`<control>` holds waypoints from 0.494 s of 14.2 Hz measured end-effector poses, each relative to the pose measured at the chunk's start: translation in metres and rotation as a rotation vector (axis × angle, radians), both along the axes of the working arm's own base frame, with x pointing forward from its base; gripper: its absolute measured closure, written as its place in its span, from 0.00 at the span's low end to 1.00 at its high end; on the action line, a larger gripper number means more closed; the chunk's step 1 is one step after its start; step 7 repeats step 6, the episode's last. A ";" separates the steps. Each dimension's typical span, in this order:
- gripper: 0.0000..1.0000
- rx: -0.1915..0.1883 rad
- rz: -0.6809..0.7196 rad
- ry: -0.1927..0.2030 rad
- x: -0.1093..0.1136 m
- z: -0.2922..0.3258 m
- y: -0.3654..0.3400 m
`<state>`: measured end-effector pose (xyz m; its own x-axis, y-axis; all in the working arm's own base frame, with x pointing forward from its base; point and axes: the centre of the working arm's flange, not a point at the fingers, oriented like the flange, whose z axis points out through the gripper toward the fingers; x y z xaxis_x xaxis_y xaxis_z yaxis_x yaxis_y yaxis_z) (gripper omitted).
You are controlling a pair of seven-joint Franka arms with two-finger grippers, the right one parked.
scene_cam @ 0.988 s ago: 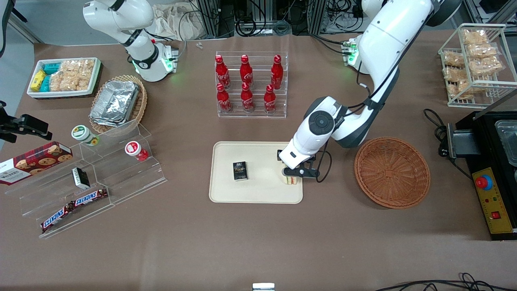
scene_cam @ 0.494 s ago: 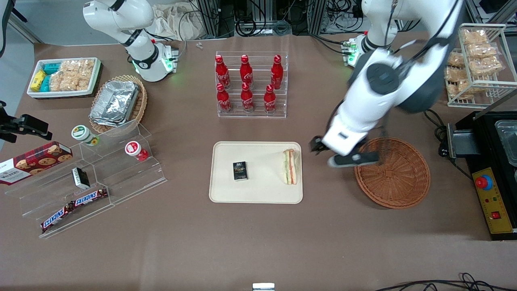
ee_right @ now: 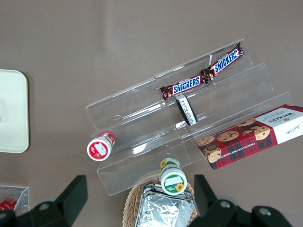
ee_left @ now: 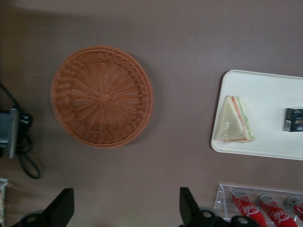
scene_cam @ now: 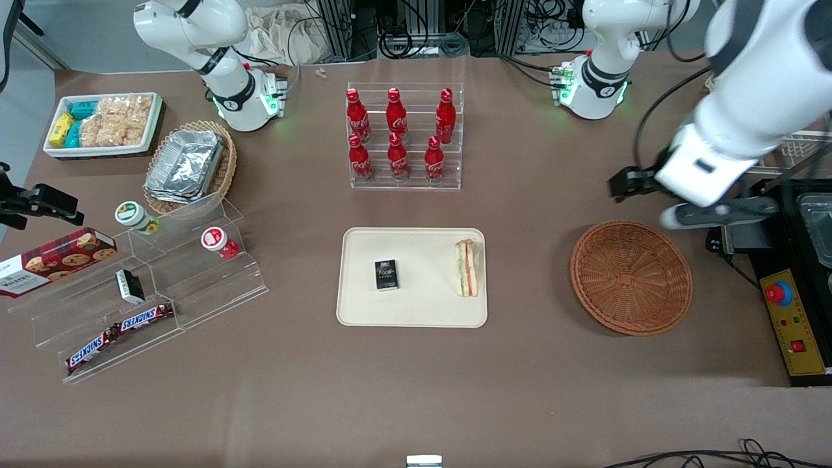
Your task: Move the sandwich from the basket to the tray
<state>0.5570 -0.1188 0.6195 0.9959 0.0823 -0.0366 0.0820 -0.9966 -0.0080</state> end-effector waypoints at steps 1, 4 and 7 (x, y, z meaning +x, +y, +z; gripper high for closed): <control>0.00 -0.006 -0.006 0.007 -0.006 0.011 0.025; 0.00 -0.008 -0.010 0.004 -0.025 0.038 0.078; 0.00 -0.008 -0.010 0.000 -0.027 0.041 0.081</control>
